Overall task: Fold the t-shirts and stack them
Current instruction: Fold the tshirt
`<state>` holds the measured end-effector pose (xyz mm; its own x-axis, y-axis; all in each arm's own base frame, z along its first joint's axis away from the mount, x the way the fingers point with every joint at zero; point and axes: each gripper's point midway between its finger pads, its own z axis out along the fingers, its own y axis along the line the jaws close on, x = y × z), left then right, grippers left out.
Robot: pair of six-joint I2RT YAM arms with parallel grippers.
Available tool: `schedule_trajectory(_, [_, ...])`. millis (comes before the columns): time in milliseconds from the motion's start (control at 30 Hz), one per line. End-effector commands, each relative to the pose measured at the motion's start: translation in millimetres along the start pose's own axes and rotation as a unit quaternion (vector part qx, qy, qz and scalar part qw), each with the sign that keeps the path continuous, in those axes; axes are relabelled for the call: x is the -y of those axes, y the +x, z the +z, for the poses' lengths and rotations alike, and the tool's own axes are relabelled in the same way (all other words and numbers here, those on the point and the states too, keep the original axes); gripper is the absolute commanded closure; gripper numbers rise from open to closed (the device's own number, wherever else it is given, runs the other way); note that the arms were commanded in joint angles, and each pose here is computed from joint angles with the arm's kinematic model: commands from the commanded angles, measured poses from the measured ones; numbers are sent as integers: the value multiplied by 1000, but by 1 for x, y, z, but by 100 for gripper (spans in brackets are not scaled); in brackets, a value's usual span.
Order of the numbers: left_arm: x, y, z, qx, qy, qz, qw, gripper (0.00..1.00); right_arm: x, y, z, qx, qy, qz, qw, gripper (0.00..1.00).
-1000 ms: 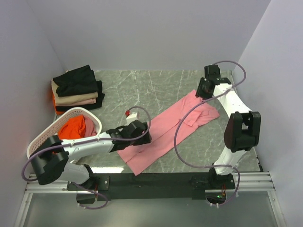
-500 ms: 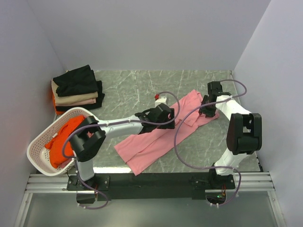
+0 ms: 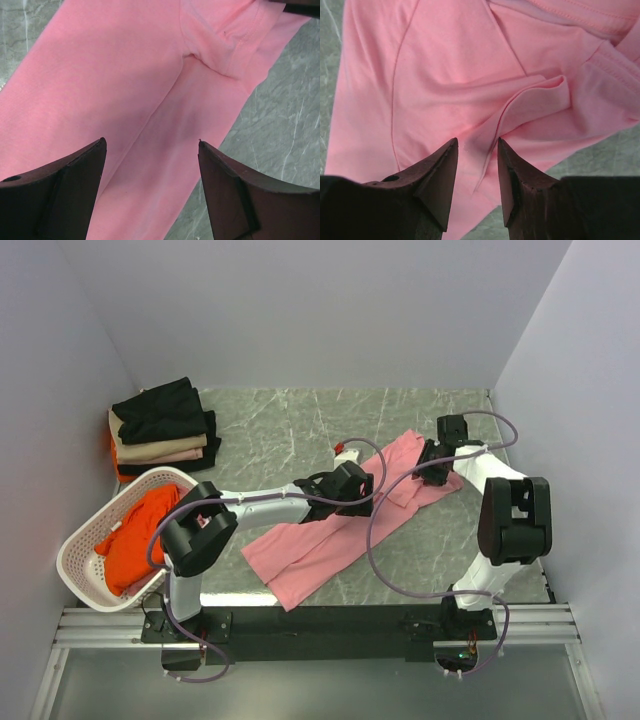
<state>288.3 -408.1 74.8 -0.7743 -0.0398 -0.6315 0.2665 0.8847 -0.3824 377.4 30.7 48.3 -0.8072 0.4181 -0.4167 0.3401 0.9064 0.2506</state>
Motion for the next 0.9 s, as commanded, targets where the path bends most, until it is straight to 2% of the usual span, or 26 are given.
schedule_trajectory(0, [12,-10,-3,13,15,4,1000,20,-7,6,11,-7,-12,4,1000,56])
schedule_trajectory(167, [9,-7,-3,9,11,6,1000,20,-7,13,12,-13,-6,-1,1000,60])
schedule_trajectory(200, [9,-7,-3,9,11,6,1000,20,-6,17,12,-16,-3,-1,1000,69])
schedule_trajectory(267, [9,-6,-3,8,10,7,1000,20,-5,21,9,-15,5,-3,1000,79])
schedule_trajectory(300, [9,-6,-2,7,11,7,1000,20,-4,25,9,-18,9,-7,1000,87])
schedule_trajectory(400, [9,-5,-1,6,12,8,1000,20,3,34,6,-19,32,-13,999,92])
schedule_trajectory(667, [4,-2,-4,3,6,12,1000,20,4,56,-3,-30,35,-18,999,91])
schedule_trajectory(867, [0,0,-6,2,1,15,1000,20,18,62,-6,-24,64,-15,998,68])
